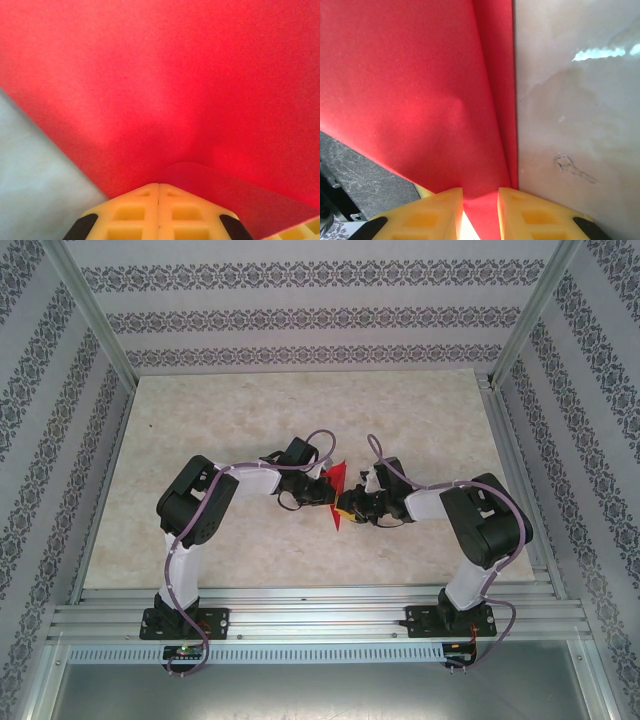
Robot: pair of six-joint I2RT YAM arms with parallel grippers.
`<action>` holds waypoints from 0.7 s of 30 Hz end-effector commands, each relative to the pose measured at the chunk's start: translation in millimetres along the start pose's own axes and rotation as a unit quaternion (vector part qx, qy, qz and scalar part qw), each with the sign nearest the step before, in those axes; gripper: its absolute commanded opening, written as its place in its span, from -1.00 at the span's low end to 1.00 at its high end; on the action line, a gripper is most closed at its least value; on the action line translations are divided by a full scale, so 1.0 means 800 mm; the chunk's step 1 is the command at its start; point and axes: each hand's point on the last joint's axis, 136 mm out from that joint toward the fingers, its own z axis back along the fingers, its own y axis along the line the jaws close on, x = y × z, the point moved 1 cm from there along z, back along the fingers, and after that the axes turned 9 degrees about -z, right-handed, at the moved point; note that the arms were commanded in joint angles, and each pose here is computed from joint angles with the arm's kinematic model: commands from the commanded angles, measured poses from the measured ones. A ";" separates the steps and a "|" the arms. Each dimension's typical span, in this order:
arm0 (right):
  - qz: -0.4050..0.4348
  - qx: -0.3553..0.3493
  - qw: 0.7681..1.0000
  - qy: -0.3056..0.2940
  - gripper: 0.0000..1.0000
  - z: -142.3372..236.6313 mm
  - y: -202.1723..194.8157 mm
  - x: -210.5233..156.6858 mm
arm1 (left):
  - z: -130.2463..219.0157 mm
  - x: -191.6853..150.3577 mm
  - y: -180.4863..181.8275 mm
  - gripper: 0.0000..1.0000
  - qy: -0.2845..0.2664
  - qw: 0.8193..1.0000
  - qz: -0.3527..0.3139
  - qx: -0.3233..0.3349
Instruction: Fold a paper plane with a square sheet of paper (fold left side to right side)
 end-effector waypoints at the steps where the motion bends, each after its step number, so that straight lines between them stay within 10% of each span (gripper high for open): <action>1: -0.009 -0.078 0.997 -0.006 -0.48 -0.008 -0.044 -0.007 | -0.012 -0.019 0.026 -0.87 0.012 0.999 0.018 0.035; 21: -0.008 -0.101 0.995 -0.001 -0.48 -0.015 -0.054 -0.008 | 0.042 0.011 0.010 -0.62 -0.016 0.999 0.008 0.032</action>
